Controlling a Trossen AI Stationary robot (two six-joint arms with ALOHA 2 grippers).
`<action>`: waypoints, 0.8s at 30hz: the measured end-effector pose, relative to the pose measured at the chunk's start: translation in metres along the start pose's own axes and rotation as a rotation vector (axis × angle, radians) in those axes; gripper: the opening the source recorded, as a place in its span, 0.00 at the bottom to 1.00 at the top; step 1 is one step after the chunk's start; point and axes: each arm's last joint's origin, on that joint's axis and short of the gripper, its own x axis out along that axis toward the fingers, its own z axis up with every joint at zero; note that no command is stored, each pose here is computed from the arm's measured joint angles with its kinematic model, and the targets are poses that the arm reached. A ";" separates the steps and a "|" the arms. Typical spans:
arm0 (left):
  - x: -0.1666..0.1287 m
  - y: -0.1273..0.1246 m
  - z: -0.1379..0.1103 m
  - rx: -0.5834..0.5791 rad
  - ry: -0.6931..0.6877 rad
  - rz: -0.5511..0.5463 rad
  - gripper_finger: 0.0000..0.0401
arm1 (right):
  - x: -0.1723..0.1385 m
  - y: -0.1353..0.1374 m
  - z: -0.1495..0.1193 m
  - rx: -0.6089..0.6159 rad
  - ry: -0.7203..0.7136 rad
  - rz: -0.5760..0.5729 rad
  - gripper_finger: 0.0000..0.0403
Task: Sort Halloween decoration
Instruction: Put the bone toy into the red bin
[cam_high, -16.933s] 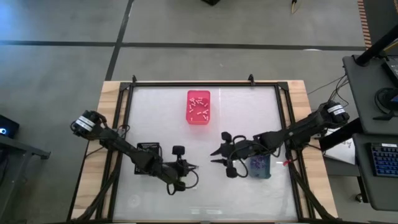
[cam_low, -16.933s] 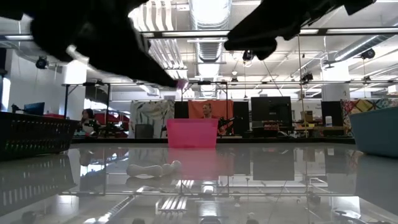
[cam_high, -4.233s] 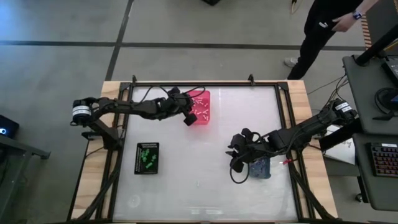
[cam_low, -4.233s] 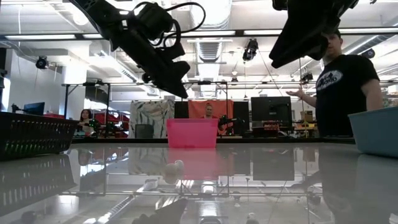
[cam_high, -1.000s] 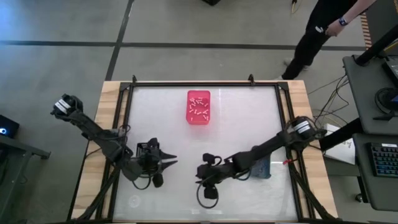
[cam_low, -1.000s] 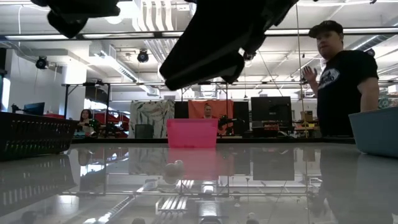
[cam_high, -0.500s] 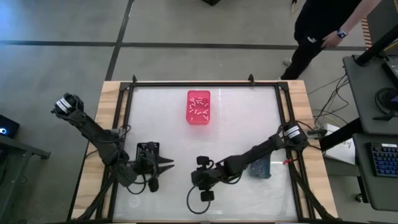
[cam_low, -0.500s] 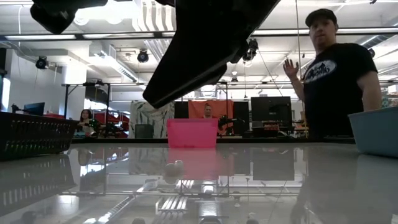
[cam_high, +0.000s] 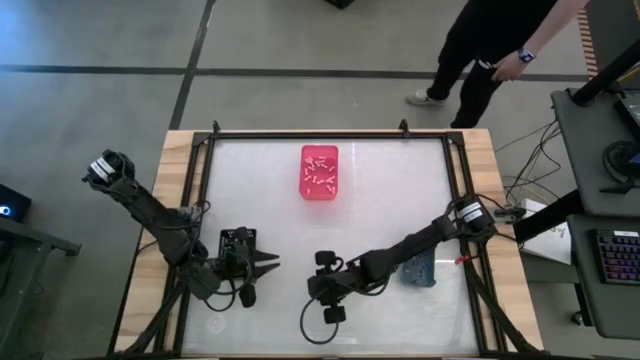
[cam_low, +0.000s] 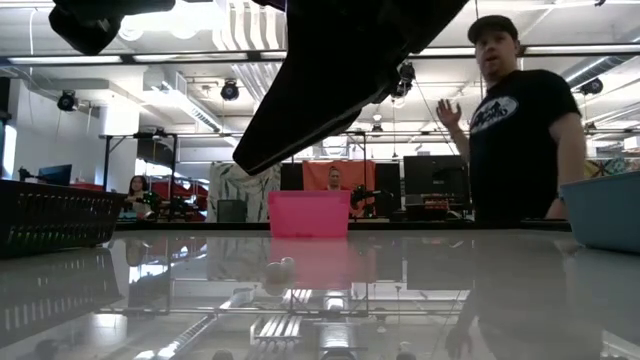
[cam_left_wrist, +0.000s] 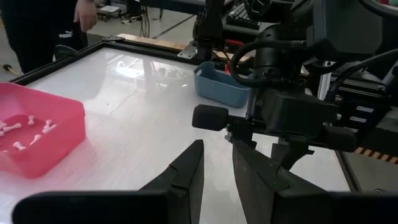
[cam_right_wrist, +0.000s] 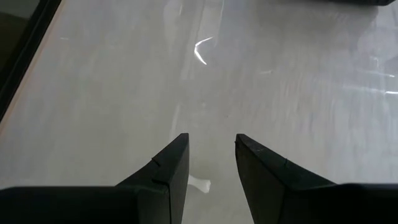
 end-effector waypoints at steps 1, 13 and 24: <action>0.000 0.000 0.000 -0.003 0.000 0.000 0.17 | 0.000 0.000 0.000 -0.007 0.000 0.000 0.31; 0.000 0.000 0.000 -0.010 0.000 0.000 0.17 | -0.001 0.004 -0.001 -0.122 0.009 0.080 0.31; 0.000 0.001 0.000 -0.017 -0.017 0.027 0.17 | 0.009 0.019 -0.010 -0.230 0.025 0.069 0.31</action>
